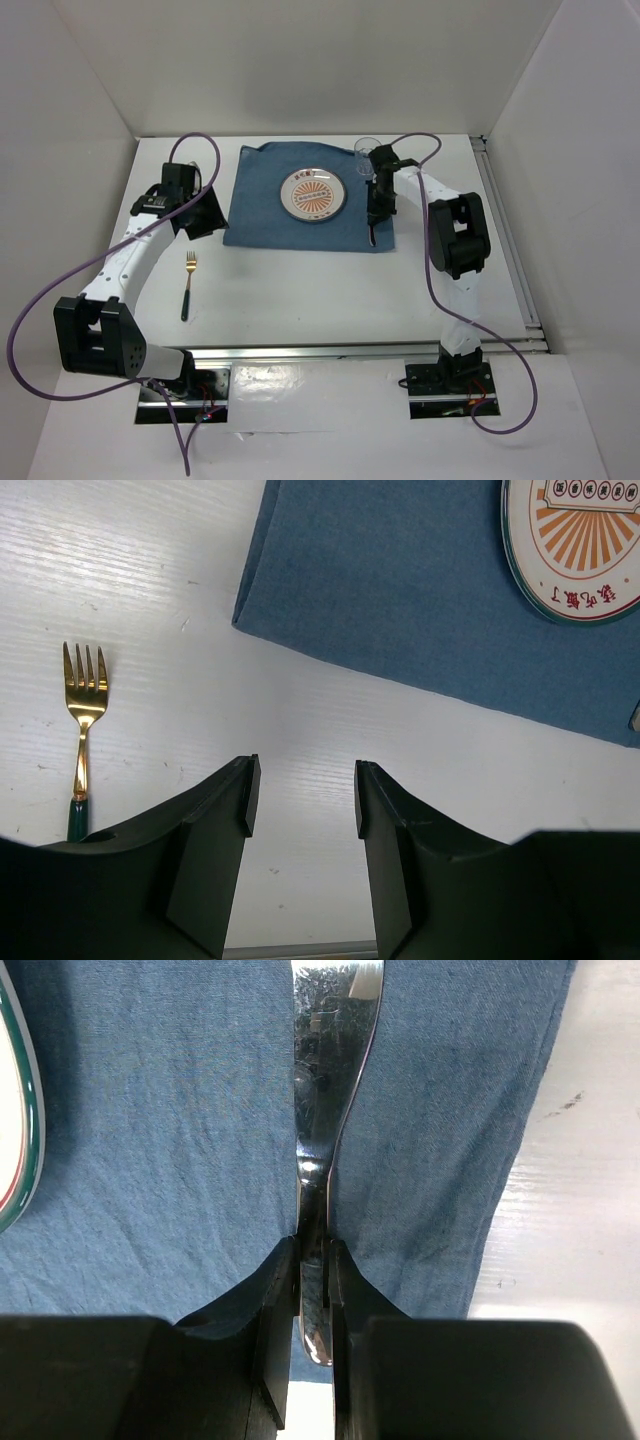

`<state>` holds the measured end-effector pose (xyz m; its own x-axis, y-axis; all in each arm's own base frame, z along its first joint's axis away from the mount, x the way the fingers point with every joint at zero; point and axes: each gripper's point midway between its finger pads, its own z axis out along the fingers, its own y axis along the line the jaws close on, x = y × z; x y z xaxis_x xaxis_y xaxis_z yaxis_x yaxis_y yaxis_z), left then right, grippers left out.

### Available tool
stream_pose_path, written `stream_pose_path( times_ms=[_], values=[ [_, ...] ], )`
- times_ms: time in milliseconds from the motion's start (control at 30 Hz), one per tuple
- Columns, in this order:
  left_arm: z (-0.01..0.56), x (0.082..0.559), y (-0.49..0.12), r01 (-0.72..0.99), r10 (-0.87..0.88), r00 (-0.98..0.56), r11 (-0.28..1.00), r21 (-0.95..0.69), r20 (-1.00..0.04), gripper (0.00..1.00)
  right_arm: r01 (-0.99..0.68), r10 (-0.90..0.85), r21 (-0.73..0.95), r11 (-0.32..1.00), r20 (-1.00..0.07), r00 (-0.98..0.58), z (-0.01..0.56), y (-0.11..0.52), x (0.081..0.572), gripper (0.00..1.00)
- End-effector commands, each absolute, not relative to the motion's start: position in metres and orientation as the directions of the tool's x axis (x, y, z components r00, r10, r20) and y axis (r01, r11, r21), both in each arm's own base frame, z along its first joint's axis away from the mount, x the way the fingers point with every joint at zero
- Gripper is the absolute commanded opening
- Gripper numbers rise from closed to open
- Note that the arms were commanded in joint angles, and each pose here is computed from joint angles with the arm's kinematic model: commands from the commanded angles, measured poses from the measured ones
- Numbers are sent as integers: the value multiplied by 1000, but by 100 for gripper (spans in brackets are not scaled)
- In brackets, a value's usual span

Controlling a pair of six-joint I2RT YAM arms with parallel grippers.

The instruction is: Set the dinner table for one person

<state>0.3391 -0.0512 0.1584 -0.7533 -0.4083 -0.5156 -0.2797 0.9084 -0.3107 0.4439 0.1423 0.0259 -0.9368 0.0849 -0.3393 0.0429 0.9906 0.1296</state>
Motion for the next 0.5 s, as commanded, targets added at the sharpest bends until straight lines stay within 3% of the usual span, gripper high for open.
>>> stream_pose_path(
  times_ms=[0,467],
  values=[
    [176,344,-50,-263,-401,-724,912,-314,-561,59,12,80,162,987,-420,-904,47,150,466,3],
    [178,343,-52,-254,-402,-721,911,-324,-565,61,4,78,176,984,-415,-906,45,151,474,3]
  ],
)
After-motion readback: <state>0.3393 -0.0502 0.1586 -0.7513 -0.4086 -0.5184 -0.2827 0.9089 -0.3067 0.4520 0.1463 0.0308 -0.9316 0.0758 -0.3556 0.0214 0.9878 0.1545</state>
